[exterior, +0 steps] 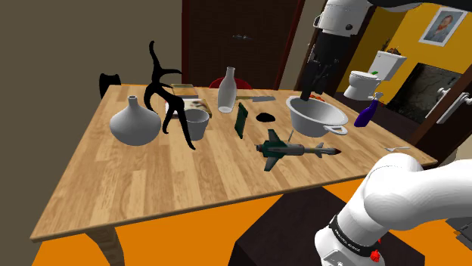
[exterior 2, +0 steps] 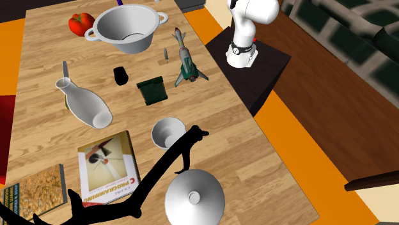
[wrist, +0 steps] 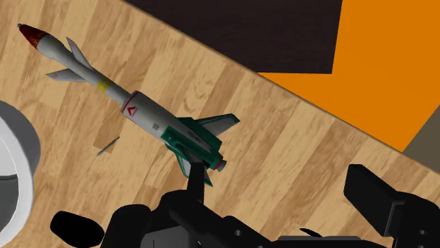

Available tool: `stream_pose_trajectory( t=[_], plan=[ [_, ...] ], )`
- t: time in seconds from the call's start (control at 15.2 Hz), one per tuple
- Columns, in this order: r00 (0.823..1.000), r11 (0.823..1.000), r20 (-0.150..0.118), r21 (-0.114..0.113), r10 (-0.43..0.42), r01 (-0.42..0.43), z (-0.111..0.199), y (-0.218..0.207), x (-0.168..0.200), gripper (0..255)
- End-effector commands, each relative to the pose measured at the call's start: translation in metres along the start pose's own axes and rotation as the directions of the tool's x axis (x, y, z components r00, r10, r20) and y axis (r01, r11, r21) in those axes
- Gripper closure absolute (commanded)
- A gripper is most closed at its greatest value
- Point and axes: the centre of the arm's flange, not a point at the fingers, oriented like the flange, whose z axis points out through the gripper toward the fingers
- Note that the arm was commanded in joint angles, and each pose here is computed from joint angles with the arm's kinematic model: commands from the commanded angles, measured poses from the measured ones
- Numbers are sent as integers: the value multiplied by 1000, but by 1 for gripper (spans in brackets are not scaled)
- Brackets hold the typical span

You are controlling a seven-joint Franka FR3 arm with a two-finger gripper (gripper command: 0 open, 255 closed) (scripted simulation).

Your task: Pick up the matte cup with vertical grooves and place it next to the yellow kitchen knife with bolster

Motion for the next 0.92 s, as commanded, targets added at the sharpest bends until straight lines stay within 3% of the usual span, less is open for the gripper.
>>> stream_pose_trajectory(
  t=[0.0, 0.86],
  plan=[
    [1000, 1000, 0, 0, 0, 0, 0, 0, 0, 0],
    [999, 998, 2, -52, -34, 34, 74, -66, 144, 0]
  ],
)
